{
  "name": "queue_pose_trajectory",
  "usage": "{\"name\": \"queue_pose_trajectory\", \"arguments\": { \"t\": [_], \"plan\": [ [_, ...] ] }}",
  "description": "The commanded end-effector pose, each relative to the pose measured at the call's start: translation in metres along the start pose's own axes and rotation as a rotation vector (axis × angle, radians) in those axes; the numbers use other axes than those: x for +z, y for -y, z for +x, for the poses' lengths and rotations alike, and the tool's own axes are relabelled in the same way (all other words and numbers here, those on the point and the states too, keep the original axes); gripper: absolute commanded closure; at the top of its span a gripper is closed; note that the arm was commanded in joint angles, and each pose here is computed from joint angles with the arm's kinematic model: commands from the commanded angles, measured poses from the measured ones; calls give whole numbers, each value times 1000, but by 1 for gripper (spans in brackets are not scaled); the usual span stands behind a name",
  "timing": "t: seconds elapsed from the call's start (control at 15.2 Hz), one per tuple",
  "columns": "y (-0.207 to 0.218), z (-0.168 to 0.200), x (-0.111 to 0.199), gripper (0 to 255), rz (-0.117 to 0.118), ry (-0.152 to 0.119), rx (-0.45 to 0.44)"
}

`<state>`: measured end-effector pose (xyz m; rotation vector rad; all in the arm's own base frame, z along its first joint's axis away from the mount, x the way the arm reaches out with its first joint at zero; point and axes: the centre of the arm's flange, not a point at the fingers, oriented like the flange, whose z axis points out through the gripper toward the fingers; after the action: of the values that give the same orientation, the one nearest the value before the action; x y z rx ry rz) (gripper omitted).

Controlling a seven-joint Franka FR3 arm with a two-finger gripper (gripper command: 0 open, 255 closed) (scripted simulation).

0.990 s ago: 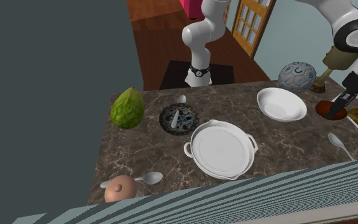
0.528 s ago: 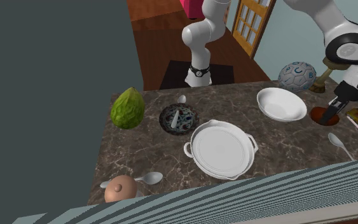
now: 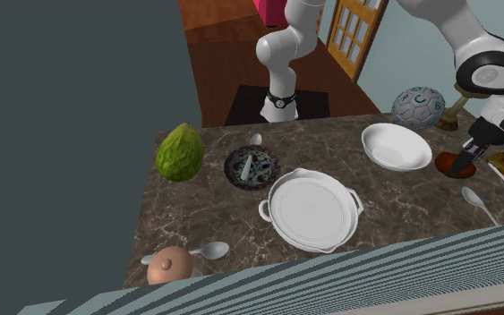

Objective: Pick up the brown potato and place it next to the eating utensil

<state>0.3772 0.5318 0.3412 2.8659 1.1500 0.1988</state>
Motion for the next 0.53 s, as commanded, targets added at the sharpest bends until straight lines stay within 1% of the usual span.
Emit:
{"name": "queue_pose_trajectory", "arguments": {
  "t": [0.0,0.33,0.46],
  "plan": [
    [0,0,0,0,0,0,0],
    [0,0,0,0,0,0,0],
    [0,0,-26,0,0,0,0]
  ]
}}
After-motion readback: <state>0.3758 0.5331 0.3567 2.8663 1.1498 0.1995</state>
